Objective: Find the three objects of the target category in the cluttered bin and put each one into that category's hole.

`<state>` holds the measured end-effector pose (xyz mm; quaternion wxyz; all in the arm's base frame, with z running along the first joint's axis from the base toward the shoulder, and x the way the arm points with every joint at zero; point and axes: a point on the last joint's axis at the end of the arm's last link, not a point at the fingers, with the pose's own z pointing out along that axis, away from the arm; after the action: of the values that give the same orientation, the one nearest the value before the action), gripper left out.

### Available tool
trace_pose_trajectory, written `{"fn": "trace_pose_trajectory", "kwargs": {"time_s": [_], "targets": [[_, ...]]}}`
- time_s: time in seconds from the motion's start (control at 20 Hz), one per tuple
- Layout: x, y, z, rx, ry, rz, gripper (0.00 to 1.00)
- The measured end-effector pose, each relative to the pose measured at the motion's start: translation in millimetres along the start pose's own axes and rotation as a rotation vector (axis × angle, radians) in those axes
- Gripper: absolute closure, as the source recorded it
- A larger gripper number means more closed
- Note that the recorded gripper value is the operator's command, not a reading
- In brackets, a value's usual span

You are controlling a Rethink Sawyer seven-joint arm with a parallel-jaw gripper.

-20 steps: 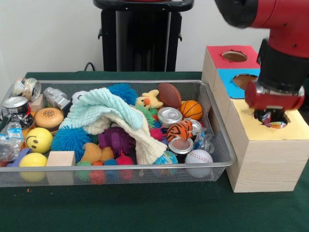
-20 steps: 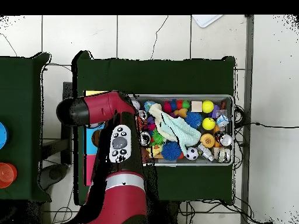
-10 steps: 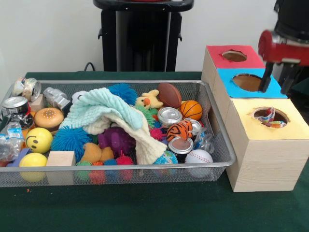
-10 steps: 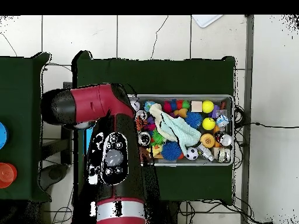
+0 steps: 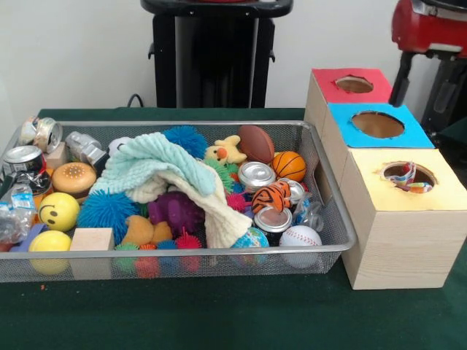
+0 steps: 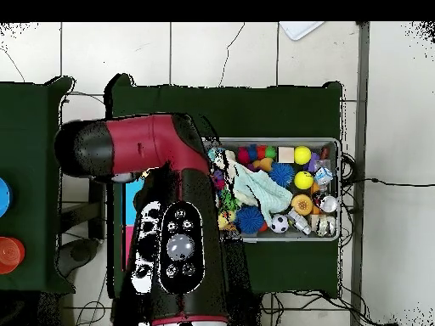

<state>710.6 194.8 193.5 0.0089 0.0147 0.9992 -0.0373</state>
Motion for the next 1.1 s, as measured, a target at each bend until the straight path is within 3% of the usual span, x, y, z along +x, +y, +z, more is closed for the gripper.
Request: {"fn": "trace_pose_trajectory", "kwargs": {"time_s": [0.35, 0.4, 0.75, 1.1], "targets": [[-21.2, -77.8, 2.4, -0.03, -0.012, 0.11, 0.0], [-25.7, -98.7, 5.5, -0.032, -0.017, 0.136, 0.0], [-34.8, -194.4, 19.9, -0.011, -0.03, 0.231, 0.0], [-33.8, -218.4, 26.0, 0.009, -0.03, 0.235, 0.0]]}}
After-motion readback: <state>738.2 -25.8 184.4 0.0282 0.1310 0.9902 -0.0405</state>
